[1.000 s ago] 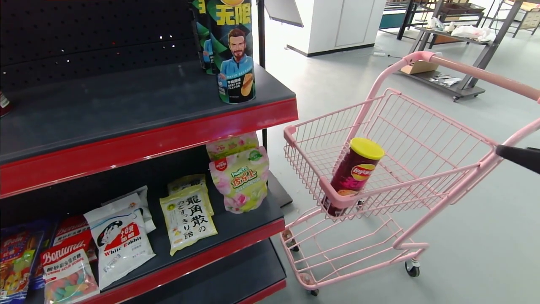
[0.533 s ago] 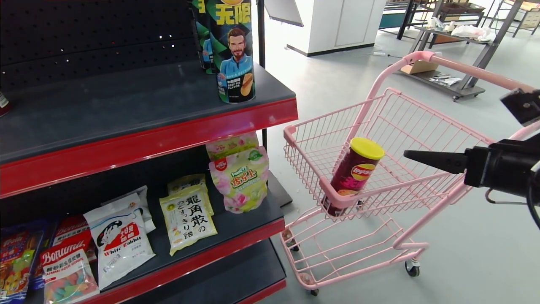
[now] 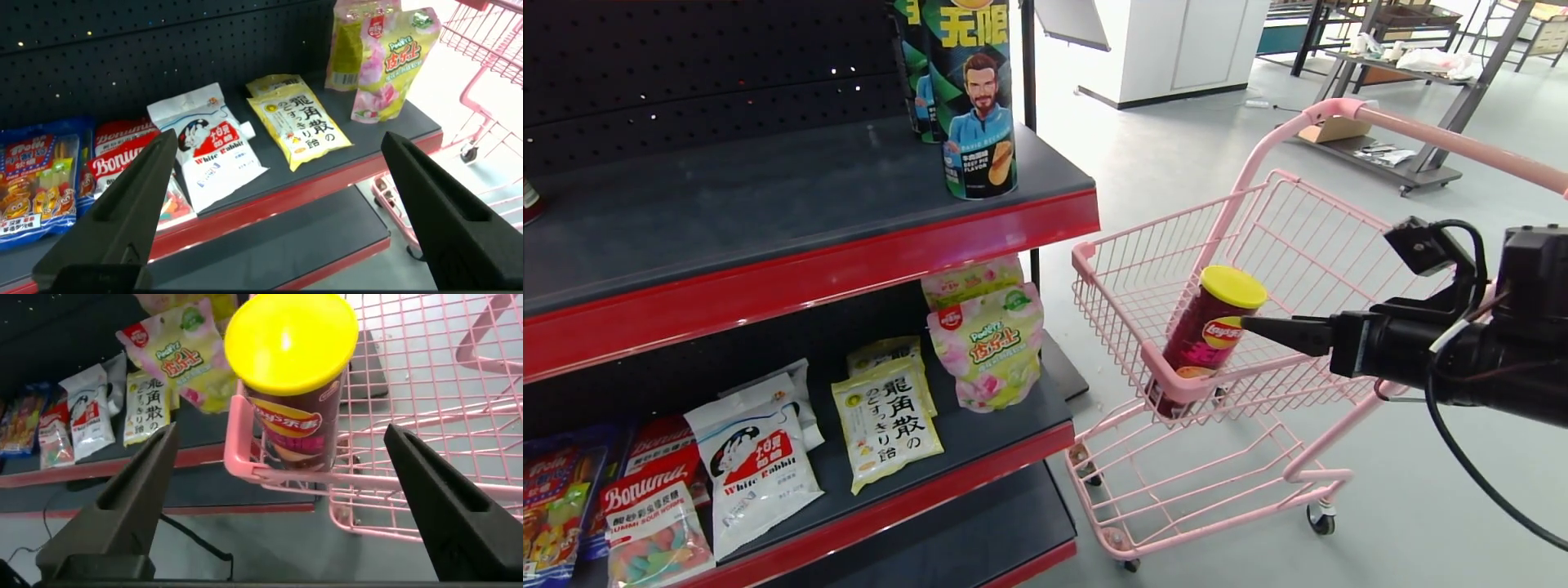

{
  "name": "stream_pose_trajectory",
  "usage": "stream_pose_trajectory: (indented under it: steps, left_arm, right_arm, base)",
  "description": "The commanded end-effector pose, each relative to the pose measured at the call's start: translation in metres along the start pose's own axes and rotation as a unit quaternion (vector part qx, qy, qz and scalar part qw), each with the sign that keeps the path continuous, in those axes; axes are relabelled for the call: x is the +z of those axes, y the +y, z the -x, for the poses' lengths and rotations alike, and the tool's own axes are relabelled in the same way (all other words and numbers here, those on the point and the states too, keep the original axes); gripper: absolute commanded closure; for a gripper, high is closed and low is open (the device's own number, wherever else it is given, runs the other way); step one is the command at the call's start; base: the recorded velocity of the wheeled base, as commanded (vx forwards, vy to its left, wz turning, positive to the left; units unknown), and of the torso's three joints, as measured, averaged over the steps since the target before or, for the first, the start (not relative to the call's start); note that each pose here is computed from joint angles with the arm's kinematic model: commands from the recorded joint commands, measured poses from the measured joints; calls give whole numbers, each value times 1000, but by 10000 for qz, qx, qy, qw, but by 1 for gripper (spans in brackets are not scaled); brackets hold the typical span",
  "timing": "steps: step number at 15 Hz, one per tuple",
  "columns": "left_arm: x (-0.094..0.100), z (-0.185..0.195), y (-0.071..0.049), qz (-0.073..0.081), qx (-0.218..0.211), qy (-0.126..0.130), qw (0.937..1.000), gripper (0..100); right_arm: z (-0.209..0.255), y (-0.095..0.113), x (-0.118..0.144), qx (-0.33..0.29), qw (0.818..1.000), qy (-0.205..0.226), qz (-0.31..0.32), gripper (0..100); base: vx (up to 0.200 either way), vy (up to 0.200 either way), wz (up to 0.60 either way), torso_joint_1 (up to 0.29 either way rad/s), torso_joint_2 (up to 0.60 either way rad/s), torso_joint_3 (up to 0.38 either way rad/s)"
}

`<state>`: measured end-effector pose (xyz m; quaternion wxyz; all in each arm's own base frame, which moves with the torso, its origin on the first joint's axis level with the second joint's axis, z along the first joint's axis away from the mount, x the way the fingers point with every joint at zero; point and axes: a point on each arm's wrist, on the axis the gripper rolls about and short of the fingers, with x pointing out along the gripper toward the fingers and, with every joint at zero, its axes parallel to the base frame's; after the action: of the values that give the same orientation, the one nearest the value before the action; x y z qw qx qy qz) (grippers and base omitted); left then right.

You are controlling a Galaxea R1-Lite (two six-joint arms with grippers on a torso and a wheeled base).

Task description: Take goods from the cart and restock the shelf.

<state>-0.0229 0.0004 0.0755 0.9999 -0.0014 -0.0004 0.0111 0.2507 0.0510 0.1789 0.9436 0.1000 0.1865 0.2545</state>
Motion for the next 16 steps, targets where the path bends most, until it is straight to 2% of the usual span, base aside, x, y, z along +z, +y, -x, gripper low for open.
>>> stream_pose_trajectory:
  steps: [1,5,10,16]
  left_arm:
    - [0,0,0,1,4,4,10000,0]
    - [0,0,0,1,4,4,10000,0]
    - [0,0,0,1,4,4,10000,0]
    - [0,0,0,1,4,4,10000,0]
  right_arm:
    - [-16,-8,-11,-27,9997,244,-34,0]
    - [-37,-17,-17,-42,9997,163,185,0]
    - [-59,-2,-20,296,9989,241,289,0]
    - [-89,-15,-24,236,9988,380,214,0]
  base:
    - [0,0,0,0,0,0]
    - [0,0,0,0,0,0]
    - [0,0,0,0,0,0]
    - [0,0,0,0,0,0]
